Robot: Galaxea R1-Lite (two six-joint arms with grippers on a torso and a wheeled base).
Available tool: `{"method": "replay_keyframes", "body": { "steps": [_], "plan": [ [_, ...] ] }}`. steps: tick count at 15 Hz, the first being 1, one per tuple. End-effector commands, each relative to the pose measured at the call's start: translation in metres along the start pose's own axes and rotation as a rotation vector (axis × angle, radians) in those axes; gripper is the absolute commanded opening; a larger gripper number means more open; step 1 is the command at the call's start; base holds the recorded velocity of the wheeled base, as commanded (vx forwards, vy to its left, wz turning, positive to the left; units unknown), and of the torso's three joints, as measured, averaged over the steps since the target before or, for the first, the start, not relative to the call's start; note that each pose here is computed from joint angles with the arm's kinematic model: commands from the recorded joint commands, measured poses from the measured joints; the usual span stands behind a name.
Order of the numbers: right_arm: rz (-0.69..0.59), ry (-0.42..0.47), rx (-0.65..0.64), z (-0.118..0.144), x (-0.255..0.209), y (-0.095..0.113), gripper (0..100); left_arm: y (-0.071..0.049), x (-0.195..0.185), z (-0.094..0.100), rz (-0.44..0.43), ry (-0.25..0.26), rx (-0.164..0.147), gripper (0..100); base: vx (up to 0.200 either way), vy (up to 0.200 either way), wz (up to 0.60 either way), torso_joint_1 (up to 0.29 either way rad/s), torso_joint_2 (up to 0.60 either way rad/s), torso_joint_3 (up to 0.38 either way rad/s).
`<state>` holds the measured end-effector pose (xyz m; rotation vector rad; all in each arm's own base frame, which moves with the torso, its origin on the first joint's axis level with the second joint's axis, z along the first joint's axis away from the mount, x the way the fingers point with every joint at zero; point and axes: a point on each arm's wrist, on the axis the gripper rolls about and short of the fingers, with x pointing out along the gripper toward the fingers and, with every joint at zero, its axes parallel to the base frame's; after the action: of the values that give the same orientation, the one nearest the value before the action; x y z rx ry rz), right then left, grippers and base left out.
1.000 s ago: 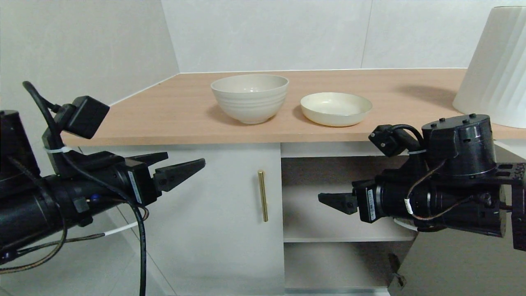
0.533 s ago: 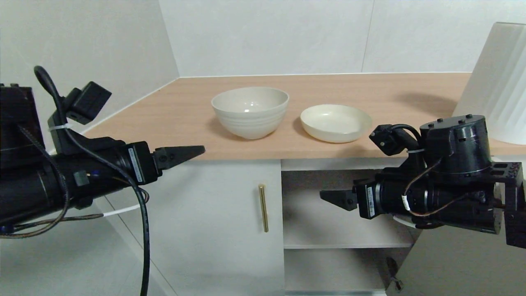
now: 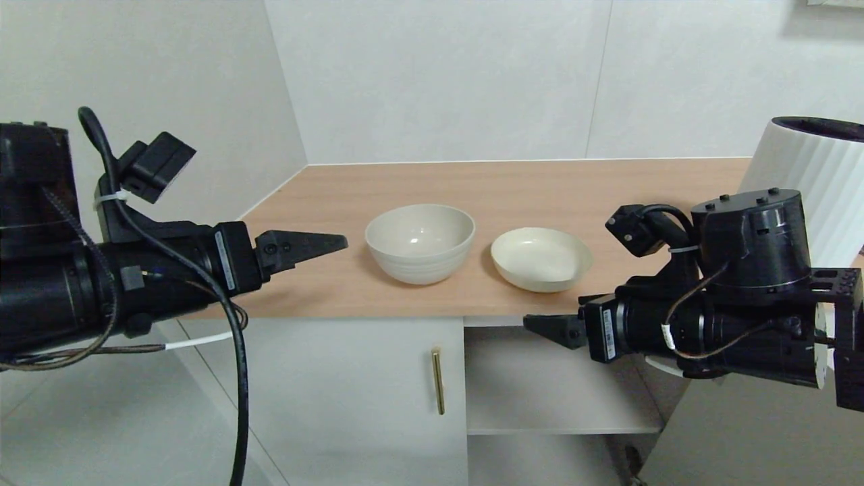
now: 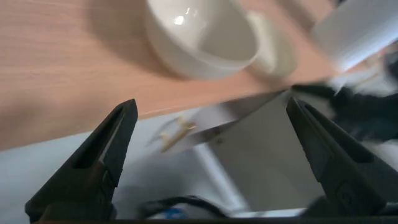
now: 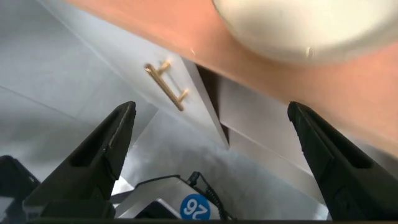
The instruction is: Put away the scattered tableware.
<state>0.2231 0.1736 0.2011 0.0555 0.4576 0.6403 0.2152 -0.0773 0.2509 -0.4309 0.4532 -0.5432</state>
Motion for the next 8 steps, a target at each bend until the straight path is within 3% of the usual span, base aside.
{"method": "replay_keyframes", "body": {
  "steps": [1,2,3,4,8],
  "plan": [
    [-0.007,0.002,0.004,0.000,0.002,-0.002,100,0.001,0.012,0.006,0.006,0.015,-0.064,100,0.000,0.000,0.00,0.198,-0.49,-0.290],
    [-0.010,0.003,0.005,0.000,0.002,-0.003,100,0.002,0.015,0.006,0.010,0.021,-0.081,100,0.000,0.000,0.00,0.193,-0.48,-0.286],
    [-0.012,0.004,0.006,0.000,0.003,-0.004,100,0.004,0.021,0.008,0.017,0.031,-0.123,100,0.000,0.000,0.00,0.207,-0.49,-0.281],
    [-0.013,0.002,0.008,0.000,0.003,-0.004,100,0.008,0.031,0.008,0.034,0.058,-0.185,100,0.000,0.000,0.00,0.207,-0.48,-0.286],
    [-0.025,-0.019,0.011,0.000,0.009,-0.009,100,0.012,0.048,0.012,0.083,0.122,-0.344,100,0.000,0.000,0.00,0.098,-0.22,-0.129]
  ]
}}
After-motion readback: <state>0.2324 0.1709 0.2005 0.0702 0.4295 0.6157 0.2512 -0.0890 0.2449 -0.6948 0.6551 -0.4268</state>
